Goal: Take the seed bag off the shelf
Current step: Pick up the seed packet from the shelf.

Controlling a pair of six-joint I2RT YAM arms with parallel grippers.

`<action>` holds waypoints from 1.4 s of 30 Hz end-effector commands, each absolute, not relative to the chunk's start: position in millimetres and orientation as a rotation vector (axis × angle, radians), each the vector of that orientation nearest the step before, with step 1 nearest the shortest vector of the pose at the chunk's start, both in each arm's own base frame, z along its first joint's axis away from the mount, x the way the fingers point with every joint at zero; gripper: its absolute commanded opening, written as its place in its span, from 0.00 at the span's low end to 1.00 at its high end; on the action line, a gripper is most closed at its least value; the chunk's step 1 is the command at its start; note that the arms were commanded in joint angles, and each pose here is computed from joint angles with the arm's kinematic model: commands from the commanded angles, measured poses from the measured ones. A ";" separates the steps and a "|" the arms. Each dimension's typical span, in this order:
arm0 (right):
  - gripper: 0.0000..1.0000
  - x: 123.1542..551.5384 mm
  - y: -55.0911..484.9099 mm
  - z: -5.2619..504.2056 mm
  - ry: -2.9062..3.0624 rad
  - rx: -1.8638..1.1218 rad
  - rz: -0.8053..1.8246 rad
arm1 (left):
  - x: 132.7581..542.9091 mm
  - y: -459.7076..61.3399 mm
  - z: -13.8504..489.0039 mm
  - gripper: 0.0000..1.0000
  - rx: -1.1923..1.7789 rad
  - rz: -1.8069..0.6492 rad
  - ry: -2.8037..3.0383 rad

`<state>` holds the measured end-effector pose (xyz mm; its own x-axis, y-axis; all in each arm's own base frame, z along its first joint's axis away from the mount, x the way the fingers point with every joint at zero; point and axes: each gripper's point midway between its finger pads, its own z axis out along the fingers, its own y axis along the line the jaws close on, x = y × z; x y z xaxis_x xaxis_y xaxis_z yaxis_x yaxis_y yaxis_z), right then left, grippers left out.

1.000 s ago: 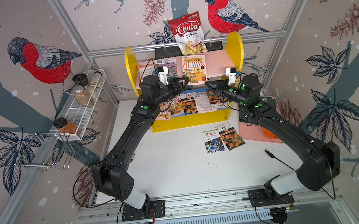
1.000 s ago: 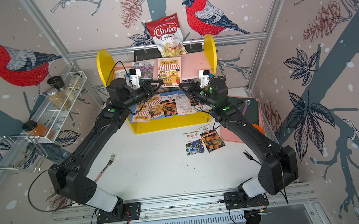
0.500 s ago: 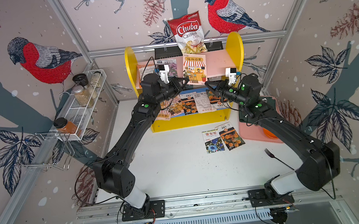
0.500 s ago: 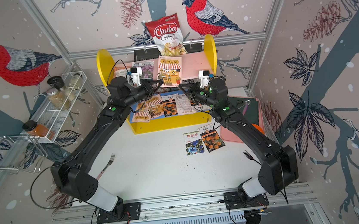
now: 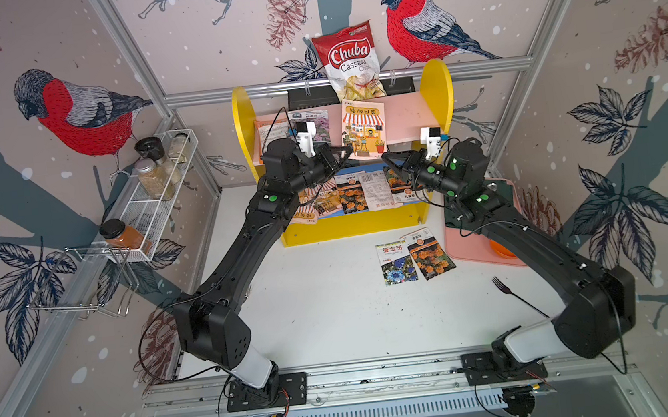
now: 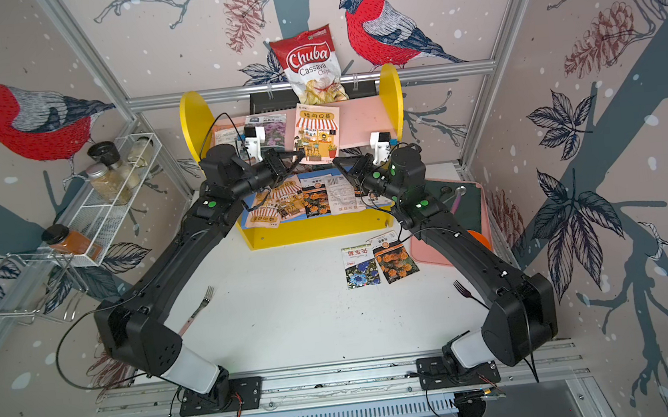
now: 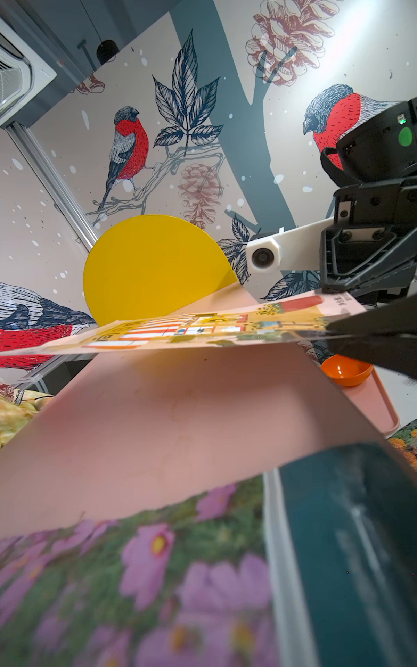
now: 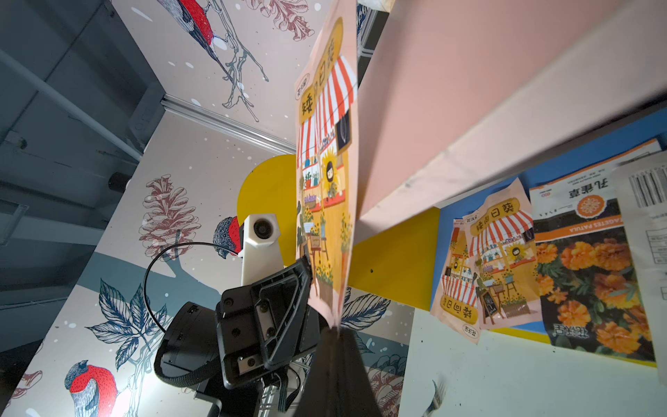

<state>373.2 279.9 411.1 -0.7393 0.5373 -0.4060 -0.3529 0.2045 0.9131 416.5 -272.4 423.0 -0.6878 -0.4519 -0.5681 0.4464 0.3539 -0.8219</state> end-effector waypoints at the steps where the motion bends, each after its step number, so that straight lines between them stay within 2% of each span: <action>1: 0.00 363.1 280.1 422.9 1.730 0.097 1.622 | 407.4 -270.2 433.7 0.00 0.025 -1.454 1.774; 19: 0.00 305.5 271.3 383.3 1.804 0.038 1.525 | 332.4 -261.7 401.2 0.00 0.005 -1.406 1.788; 42: 0.00 249.8 267.3 283.6 1.976 0.075 1.482 | 264.5 -254.7 279.4 0.00 -0.142 -1.408 1.929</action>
